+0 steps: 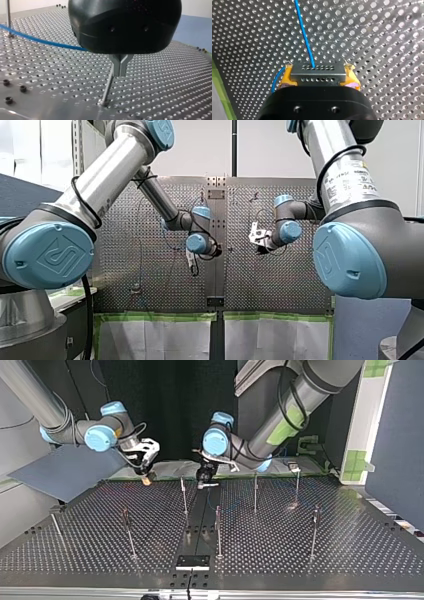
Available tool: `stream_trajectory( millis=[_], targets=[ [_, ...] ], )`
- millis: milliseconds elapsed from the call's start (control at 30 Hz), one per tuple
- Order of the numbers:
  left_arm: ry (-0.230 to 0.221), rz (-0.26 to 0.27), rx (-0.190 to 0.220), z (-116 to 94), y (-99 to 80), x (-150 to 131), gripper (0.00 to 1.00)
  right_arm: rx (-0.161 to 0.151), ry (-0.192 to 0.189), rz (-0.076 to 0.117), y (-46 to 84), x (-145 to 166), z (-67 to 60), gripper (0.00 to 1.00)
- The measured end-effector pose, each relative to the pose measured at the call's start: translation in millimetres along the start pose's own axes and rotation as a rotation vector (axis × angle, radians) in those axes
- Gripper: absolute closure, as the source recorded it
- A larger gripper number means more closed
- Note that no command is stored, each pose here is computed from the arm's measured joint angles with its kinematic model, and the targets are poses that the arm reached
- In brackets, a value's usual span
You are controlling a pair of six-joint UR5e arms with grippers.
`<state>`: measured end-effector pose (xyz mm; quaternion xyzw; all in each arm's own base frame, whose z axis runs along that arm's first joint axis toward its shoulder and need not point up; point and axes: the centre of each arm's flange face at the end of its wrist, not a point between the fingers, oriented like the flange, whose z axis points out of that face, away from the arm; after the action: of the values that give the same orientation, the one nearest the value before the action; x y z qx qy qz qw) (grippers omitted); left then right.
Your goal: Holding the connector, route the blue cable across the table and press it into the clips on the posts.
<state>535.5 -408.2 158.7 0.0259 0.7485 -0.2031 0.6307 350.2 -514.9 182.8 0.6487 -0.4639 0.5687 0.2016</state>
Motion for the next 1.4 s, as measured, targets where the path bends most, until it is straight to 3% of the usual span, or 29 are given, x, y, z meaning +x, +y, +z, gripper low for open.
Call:
stream_trajectory(
  millis=[167, 500, 567, 700, 733, 800, 867, 900, 933, 967, 1100, 1167, 1200, 1233, 1400],
  targets=[
    [0.022, -0.002, 0.006, 12, 3.1, 5, 1.00, -0.007, 0.003, 0.004, 9.3, 2, 4.9, 1.00],
    [0.070, -0.022, -0.030, 38, 19.3, 13, 0.98, -0.024, 0.022, 0.010, 30.0, 7, 15.7, 1.00],
    [0.065, -0.023, -0.031, 42, 18.8, 9, 0.87, -0.025, 0.027, 0.010, 32.4, 8, 17.3, 1.00],
    [0.039, -0.027, -0.026, 51, 15.3, -6, 0.82, -0.034, 0.039, 0.011, 41.5, 13, 19.4, 1.00],
    [0.034, -0.027, -0.025, 53, 14.3, -9, 0.72, -0.035, 0.042, 0.011, 43.4, 14, 19.7, 1.00],
    [0.022, -0.028, -0.022, 57, 12.1, -15, 0.68, -0.031, 0.045, 0.011, 45.4, 17, 20.3, 1.00],
    [0.012, -0.028, -0.019, 60, 9.8, -21, 0.51, -0.028, 0.048, 0.011, 46.8, 18, 20.8, 1.00],
    [0.009, -0.027, -0.017, 61, 8.2, -24, 0.51, -0.026, 0.049, 0.010, 47.3, 19, 21.0, 1.00],
    [0.009, -0.025, -0.017, 61, 7.1, -25, 0.44, -0.025, 0.049, 0.010, 47.8, 20, 21.1, 1.00],
    [0.010, -0.022, -0.019, 61, 6.1, -26, 0.36, -0.024, 0.050, 0.010, 48.2, 20, 21.2, 1.00],
    [0.032, -0.005, -0.032, 58, 3.5, -24, 0.27, -0.019, 0.050, 0.008, 48.8, 21, 21.5, 1.00],
    [0.045, -0.001, -0.036, 57, 2.5, -23, 0.13, -0.018, 0.050, 0.008, 48.8, 21, 21.5, 1.00],
    [0.054, 0.004, -0.037, 55, 1.8, -22, 0.13, -0.017, 0.050, 0.007, 48.8, 21, 21.5, 1.00],
    [0.061, 0.007, -0.039, 54, 1.4, -21, 0.02, -0.016, 0.050, 0.007, 48.8, 21, 21.5, 1.00],
    [0.100, 0.038, -0.050, 49, -0.1, -17, 0.00, -0.008, 0.048, 0.006, 48.0, 21, 21.5, 1.00]
  ],
)
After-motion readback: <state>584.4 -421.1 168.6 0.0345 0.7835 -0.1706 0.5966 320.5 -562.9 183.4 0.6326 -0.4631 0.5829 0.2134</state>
